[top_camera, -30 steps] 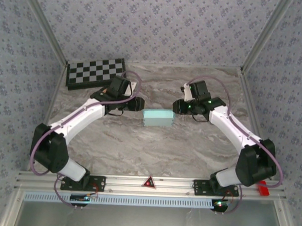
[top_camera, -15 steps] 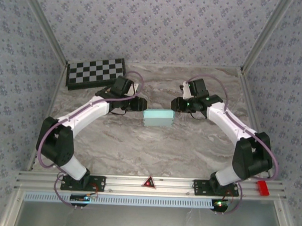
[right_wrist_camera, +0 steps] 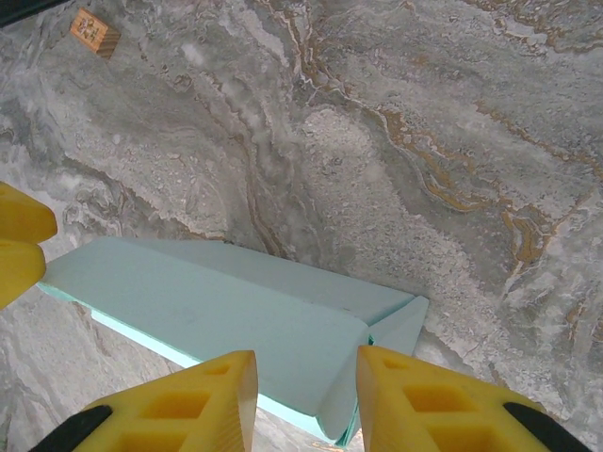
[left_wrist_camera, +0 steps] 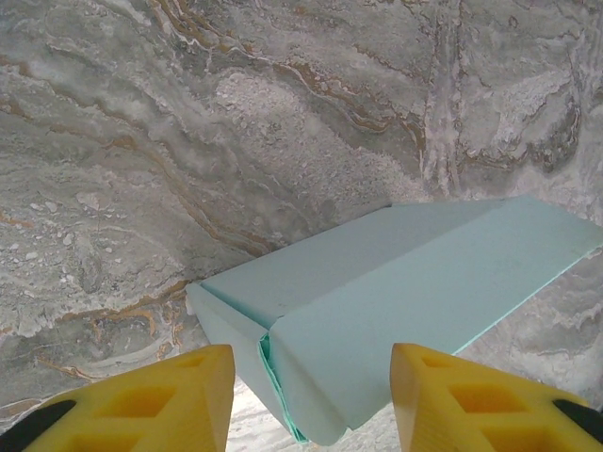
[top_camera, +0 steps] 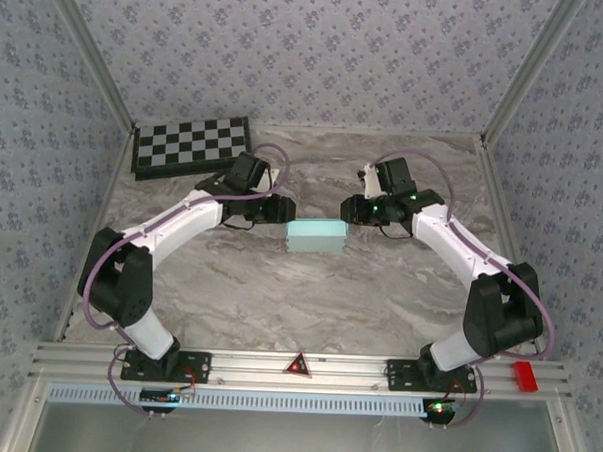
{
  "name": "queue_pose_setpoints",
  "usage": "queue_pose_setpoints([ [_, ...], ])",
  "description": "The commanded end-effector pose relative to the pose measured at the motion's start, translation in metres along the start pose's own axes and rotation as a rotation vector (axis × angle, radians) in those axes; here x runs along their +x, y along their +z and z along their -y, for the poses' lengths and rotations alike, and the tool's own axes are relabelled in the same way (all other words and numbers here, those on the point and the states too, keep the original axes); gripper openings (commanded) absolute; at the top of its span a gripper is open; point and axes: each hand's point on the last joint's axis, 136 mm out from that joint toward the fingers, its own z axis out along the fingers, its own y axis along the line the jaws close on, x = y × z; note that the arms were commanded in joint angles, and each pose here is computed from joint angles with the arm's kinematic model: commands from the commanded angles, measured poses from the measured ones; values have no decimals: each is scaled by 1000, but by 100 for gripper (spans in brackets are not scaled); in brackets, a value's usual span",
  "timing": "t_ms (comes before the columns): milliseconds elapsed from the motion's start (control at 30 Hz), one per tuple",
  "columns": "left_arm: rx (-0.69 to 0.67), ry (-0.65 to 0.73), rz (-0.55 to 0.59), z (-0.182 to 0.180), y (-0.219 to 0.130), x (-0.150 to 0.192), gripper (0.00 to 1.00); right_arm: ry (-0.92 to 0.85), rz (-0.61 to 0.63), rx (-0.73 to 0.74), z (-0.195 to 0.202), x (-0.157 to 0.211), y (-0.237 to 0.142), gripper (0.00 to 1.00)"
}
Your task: Fold the paper box
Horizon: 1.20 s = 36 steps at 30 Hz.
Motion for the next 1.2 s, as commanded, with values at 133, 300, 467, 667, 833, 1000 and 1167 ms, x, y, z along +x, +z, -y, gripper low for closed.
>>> queue_pose_setpoints([
  [133, 21, -14, -17, 1, 2, 4, 46, 22, -47, -7, 4, 14, 8, 34],
  [300, 17, -21, -27, -3, 4, 9, 45, 25, -63, 1, 7, 20, 10, 34],
  [467, 18, -29, -36, -5, 6, 13, 44, 27, -75, 8, 10, 24, 13, 34],
  [667, 13, -39, -46, -8, 8, 19, 44, 29, -92, 9, 11, 30, 15, 34],
  [833, 12, -43, -50, -10, 8, 22, 44, 32, -110, 13, 13, 37, 17, 34],
  [1000, 6, -46, -57, -13, 10, 27, 43, 38, -124, 20, 16, 43, 19, 34],
  [1167, -8, -53, -72, -19, 14, 34, 44, 40, -142, 32, 19, 50, 23, 34],
])
